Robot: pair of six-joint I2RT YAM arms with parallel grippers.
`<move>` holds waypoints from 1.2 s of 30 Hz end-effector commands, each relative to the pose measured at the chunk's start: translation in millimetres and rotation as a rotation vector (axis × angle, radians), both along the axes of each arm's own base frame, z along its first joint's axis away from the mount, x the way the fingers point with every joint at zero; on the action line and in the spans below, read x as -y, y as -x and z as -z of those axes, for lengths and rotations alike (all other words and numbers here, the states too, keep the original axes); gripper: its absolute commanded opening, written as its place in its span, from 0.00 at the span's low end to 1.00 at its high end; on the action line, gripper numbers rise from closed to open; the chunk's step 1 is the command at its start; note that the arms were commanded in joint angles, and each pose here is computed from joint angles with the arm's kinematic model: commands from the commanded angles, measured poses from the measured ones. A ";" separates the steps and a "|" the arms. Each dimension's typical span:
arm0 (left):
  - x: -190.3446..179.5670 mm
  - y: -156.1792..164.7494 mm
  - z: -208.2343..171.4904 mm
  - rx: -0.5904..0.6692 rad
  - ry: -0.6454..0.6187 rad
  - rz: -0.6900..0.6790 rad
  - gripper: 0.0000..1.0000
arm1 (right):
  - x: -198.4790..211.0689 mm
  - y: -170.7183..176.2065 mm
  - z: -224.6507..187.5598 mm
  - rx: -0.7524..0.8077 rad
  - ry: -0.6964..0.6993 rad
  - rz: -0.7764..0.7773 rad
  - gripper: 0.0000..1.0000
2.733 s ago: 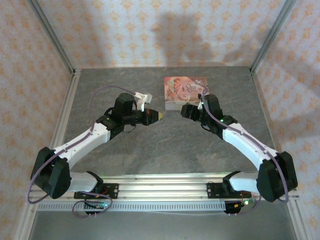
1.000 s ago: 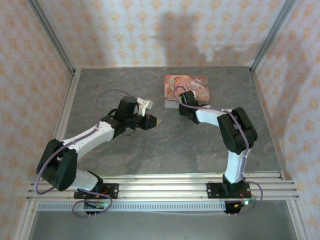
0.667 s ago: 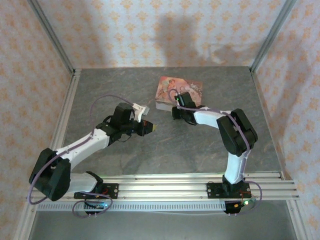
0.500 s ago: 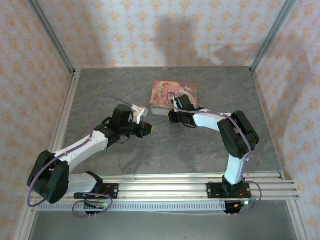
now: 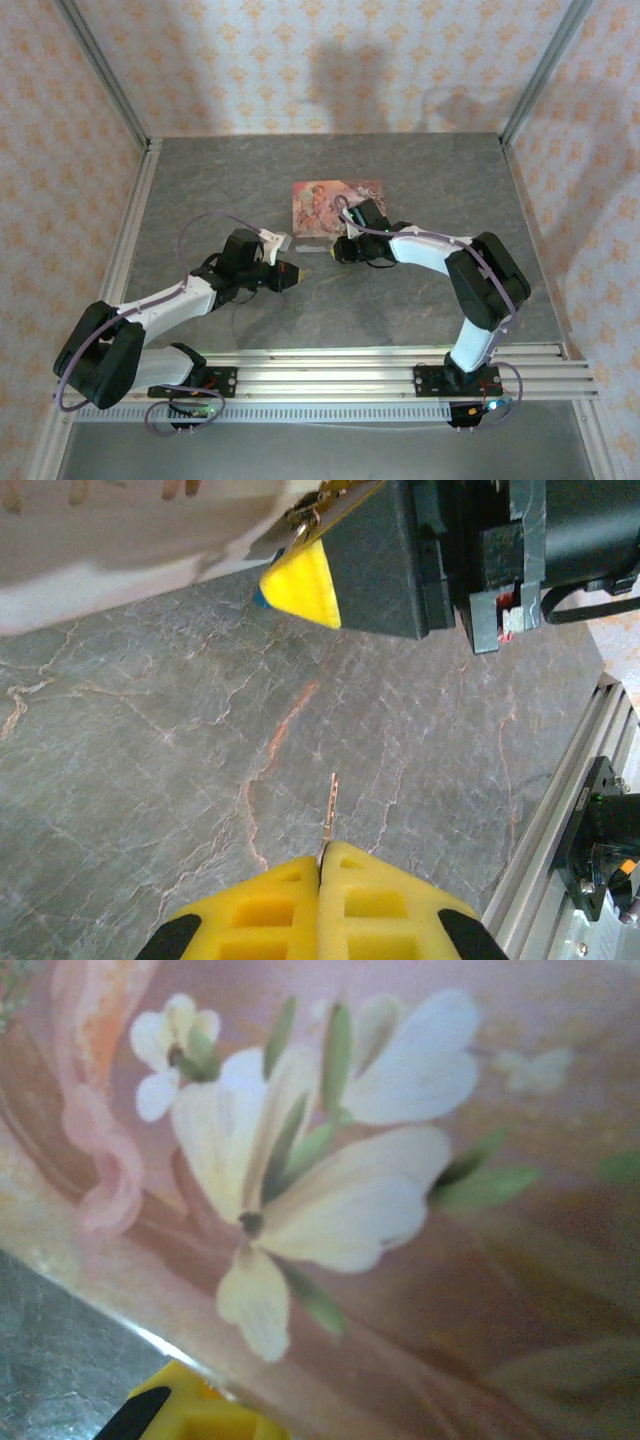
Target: Unlock the padlock with the key
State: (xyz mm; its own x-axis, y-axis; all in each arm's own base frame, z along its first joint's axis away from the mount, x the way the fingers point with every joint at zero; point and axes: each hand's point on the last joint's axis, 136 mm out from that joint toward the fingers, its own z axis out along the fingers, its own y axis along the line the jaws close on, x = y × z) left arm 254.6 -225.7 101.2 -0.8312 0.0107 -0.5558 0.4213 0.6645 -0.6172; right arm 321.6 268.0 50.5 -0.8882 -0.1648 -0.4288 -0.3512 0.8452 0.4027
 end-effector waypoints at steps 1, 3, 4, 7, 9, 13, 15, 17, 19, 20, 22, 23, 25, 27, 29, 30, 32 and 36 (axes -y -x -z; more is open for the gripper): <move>6.1 -10.1 -16.3 0.046 0.083 -0.021 0.00 | -4.4 4.6 -14.1 -0.005 -0.039 -0.002 0.04; 4.5 -12.9 -17.2 0.065 0.067 -0.034 0.00 | -6.2 4.6 -15.3 -0.011 -0.047 -0.004 0.04; 2.0 -14.6 -15.7 0.072 0.046 -0.043 0.00 | -7.3 4.1 -16.8 -0.011 -0.051 -0.003 0.04; -0.9 -16.9 -7.2 0.076 -0.009 -0.033 0.00 | -11.0 3.7 -18.4 -0.021 -0.067 -0.008 0.04; 2.8 -19.2 -1.5 0.070 0.011 -0.023 0.00 | -14.0 3.8 -19.9 -0.031 -0.083 -0.009 0.04; 15.4 -29.8 7.9 0.041 0.094 -0.015 0.00 | -16.6 3.8 -22.1 -0.055 -0.101 0.000 0.04; 20.4 -35.0 12.4 0.041 0.127 -0.009 0.00 | -16.8 3.9 -23.6 -0.062 -0.109 0.003 0.04; 23.8 -40.9 15.1 0.048 0.149 -0.008 0.00 | -17.0 4.0 -25.7 -0.068 -0.119 0.007 0.04; 26.8 -44.9 19.0 0.044 0.166 -0.006 0.00 | -16.5 3.6 -27.8 -0.074 -0.130 0.015 0.04; 27.8 -46.4 19.3 0.045 0.177 -0.005 0.00 | -16.2 3.5 -28.6 -0.078 -0.136 0.020 0.04; 28.1 -48.6 22.6 0.038 0.190 -0.008 0.00 | -15.4 2.6 -31.0 -0.082 -0.151 0.031 0.04; 28.3 -49.2 24.6 0.033 0.191 -0.009 0.00 | -14.9 1.5 -32.6 -0.083 -0.161 0.040 0.03; 28.2 -48.9 28.0 0.025 0.195 -0.009 0.00 | -15.2 0.6 -35.2 -0.089 -0.188 0.050 0.03; 27.7 -48.3 30.1 0.024 0.204 -0.012 0.00 | -15.4 -0.9 -37.4 -0.099 -0.215 0.064 0.03; 27.1 -46.9 31.2 0.033 0.208 -0.011 0.00 | -15.5 -1.9 -39.0 -0.110 -0.236 0.072 0.03; 26.3 -46.0 31.3 0.043 0.204 -0.010 0.00 | -15.6 -2.1 -40.2 -0.117 -0.245 0.076 0.03; 24.1 -43.9 31.4 0.070 0.188 -0.001 0.00 | -15.0 -2.8 -42.0 -0.131 -0.260 0.084 0.02; 18.2 -40.9 28.5 0.131 0.137 0.014 0.00 | -15.4 -3.1 -47.6 -0.182 -0.284 0.095 0.02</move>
